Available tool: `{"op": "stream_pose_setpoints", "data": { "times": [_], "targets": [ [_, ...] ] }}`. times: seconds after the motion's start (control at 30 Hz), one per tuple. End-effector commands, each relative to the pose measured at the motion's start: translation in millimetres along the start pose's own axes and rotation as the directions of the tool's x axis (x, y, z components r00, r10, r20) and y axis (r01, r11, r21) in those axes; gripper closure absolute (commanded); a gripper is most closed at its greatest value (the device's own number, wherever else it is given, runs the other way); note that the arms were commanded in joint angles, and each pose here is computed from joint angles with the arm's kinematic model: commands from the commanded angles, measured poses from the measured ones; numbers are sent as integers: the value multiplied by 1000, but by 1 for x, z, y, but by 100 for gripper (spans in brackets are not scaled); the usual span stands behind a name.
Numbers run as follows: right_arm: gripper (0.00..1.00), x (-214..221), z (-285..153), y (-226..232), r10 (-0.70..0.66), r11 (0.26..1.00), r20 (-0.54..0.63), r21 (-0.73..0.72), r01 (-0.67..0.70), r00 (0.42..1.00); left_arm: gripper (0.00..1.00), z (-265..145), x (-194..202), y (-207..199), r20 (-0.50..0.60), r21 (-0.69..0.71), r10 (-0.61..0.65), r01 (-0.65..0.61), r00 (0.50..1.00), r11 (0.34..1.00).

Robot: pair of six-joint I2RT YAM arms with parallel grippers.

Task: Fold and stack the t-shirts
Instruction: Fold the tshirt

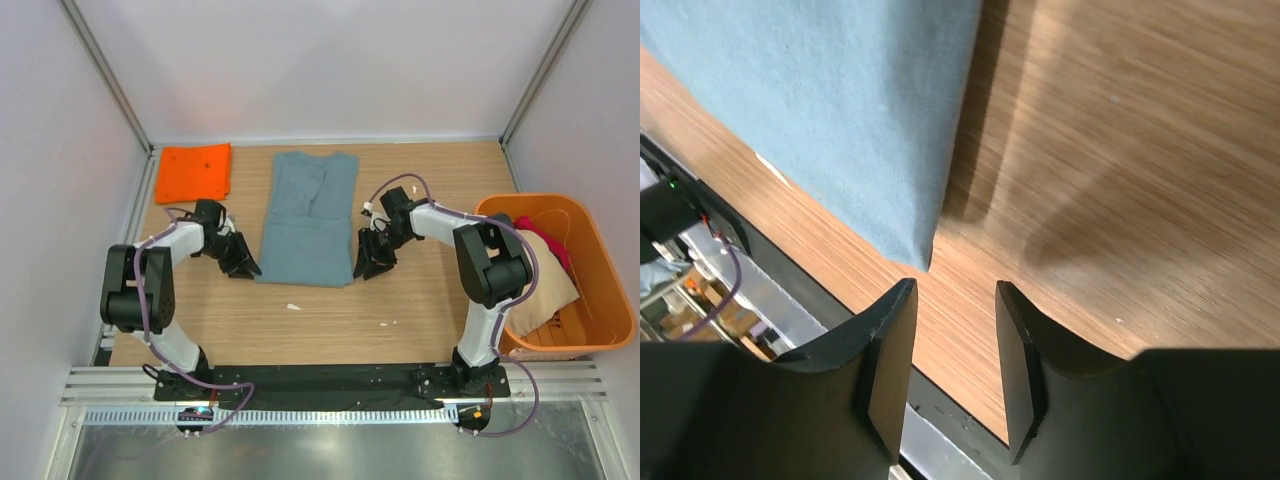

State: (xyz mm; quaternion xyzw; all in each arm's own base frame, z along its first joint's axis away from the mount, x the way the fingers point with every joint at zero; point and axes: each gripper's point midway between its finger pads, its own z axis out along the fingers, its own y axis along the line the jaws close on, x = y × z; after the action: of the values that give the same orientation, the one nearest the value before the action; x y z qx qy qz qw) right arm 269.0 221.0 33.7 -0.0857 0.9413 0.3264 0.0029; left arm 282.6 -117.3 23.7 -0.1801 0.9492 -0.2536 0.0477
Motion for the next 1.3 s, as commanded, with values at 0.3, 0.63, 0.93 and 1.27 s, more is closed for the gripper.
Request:
{"op": "stream_pose_setpoints", "data": {
  "times": [0.3,0.63,0.93,1.27],
  "targets": [
    [55,-70,-17,44,107,986,218,-148,-76,970,65,-32,-24,-20,112,-3,37,-37,993,999],
    [85,-142,-9,73,214,937,289,-332,-112,933,81,-25,-66,-73,177,224,1,-42,984,974],
    [79,-177,29,32,300,882,303,-449,-142,905,83,-14,-55,-48,170,146,-50,25,984,989],
    [52,-185,-13,5,175,974,328,-197,-114,928,66,-39,-31,-38,183,84,33,-49,983,995]
  ]
}}
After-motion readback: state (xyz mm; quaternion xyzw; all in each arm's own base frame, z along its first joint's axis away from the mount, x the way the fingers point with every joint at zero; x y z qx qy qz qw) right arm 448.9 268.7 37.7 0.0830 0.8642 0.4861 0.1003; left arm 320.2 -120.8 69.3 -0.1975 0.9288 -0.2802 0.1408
